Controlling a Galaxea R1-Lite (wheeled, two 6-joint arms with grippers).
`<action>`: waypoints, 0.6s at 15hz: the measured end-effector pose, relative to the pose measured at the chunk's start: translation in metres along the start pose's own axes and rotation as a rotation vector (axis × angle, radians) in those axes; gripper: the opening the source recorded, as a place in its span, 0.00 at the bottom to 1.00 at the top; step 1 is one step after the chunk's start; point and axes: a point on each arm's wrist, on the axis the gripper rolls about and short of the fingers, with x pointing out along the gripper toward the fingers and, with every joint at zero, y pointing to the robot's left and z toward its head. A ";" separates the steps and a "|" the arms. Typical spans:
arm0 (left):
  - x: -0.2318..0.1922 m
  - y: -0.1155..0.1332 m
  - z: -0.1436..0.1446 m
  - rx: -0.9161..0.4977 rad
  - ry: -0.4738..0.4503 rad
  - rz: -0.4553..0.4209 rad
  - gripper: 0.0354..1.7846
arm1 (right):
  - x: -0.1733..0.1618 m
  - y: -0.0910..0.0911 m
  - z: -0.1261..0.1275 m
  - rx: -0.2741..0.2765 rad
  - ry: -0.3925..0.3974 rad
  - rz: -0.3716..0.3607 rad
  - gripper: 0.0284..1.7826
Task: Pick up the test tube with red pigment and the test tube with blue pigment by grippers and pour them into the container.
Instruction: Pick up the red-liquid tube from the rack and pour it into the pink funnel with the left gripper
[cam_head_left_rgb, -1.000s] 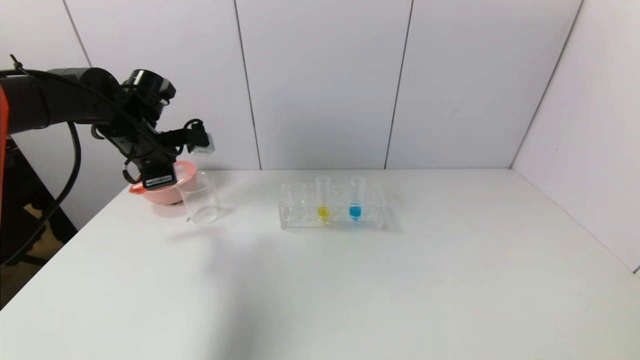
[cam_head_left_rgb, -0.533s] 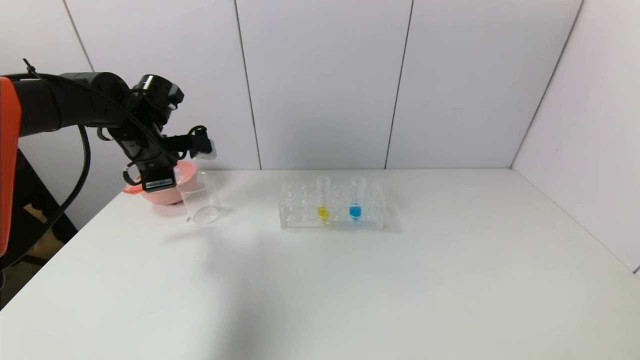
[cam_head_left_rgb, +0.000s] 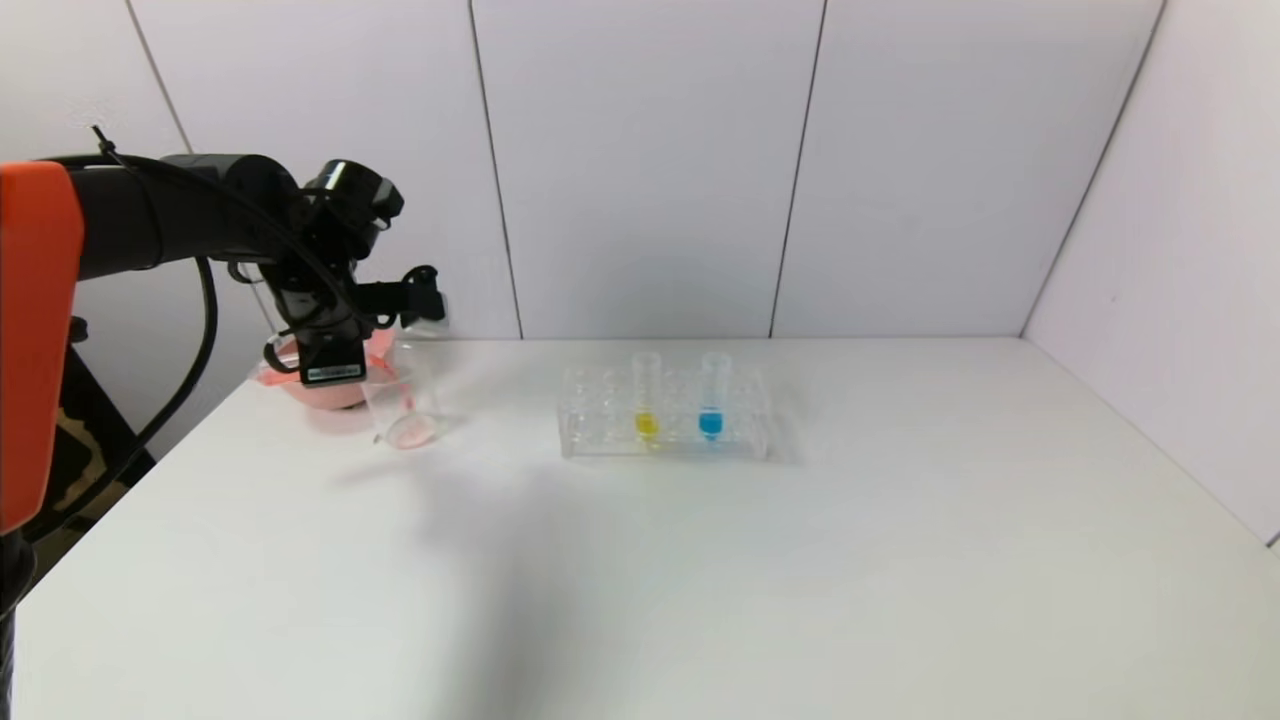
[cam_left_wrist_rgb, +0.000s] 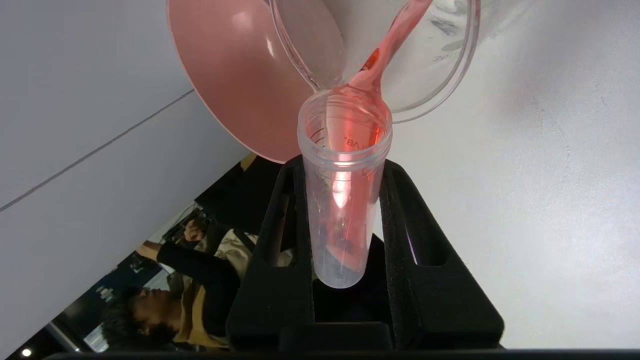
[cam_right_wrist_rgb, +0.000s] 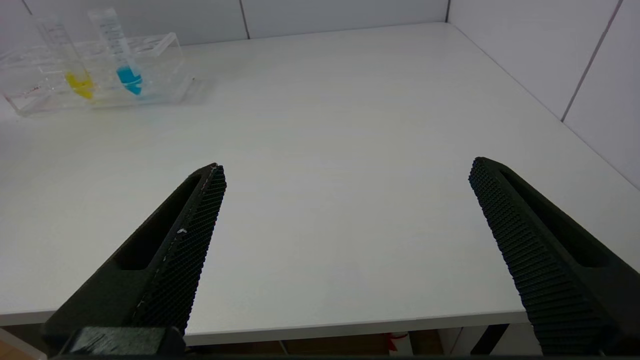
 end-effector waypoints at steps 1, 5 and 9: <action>-0.001 0.000 0.000 0.009 0.018 0.010 0.22 | 0.000 0.000 0.000 0.000 0.000 0.000 1.00; -0.003 -0.001 0.000 0.021 0.052 0.024 0.22 | 0.000 0.000 0.000 0.000 0.000 0.000 1.00; -0.005 -0.001 -0.001 0.031 0.092 0.033 0.22 | 0.000 0.000 0.000 0.000 0.000 0.000 1.00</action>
